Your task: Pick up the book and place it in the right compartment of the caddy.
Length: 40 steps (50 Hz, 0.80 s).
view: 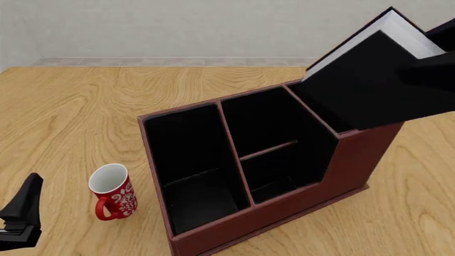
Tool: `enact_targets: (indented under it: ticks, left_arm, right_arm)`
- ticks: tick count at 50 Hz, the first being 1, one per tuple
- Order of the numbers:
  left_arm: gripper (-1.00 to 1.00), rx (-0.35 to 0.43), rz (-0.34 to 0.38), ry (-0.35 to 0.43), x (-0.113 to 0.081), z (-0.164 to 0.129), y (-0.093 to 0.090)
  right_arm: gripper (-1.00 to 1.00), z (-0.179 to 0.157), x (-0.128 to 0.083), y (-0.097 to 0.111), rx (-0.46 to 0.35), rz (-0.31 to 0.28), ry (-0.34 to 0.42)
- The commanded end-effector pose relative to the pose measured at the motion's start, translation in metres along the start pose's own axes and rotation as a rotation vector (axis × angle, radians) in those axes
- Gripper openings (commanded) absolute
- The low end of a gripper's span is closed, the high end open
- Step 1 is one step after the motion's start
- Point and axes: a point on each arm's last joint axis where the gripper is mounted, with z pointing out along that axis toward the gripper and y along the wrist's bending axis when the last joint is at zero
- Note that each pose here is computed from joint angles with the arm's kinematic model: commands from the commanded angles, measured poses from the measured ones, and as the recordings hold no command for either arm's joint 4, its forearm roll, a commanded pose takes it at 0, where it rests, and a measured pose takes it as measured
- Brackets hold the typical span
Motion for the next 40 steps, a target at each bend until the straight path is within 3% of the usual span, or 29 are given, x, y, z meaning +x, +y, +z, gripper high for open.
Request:
enact_targets:
  ticks: [1,13,19,21,28,32,40]
  left_arm:
    - [1.00,-0.002,-0.002,-0.002,-0.002,0.000,0.000]
    - [1.00,-0.002,0.003,0.002,-0.002,0.000,0.000]
    - [1.00,0.005,0.003,-0.004,-0.005,-0.001,0.000]
    - [1.00,0.002,-0.001,-0.004,-0.005,0.000,0.000]
    - [1.00,0.005,-0.003,-0.006,-0.006,-0.001,0.000]
    - [1.00,0.006,0.002,-0.003,-0.006,-0.001,0.000]
    - [1.00,0.011,0.005,-0.006,-0.008,-0.001,0.000]
  right_arm:
    - [-1.00,-0.007,-0.018,-0.014,0.044,0.070,-0.042]
    - [-1.00,-0.021,-0.034,-0.028,0.101,0.127,-0.100]
    - [-1.00,-0.024,-0.041,-0.038,0.136,0.210,-0.114]
    - [-1.00,-0.023,-0.044,-0.038,0.128,0.197,-0.124]
    - [-1.00,-0.014,-0.046,-0.042,0.127,0.277,-0.106]
    - [-1.00,-0.012,-0.047,-0.044,0.132,0.285,-0.101]
    - [-1.00,-0.006,-0.042,-0.051,0.163,0.359,-0.067]
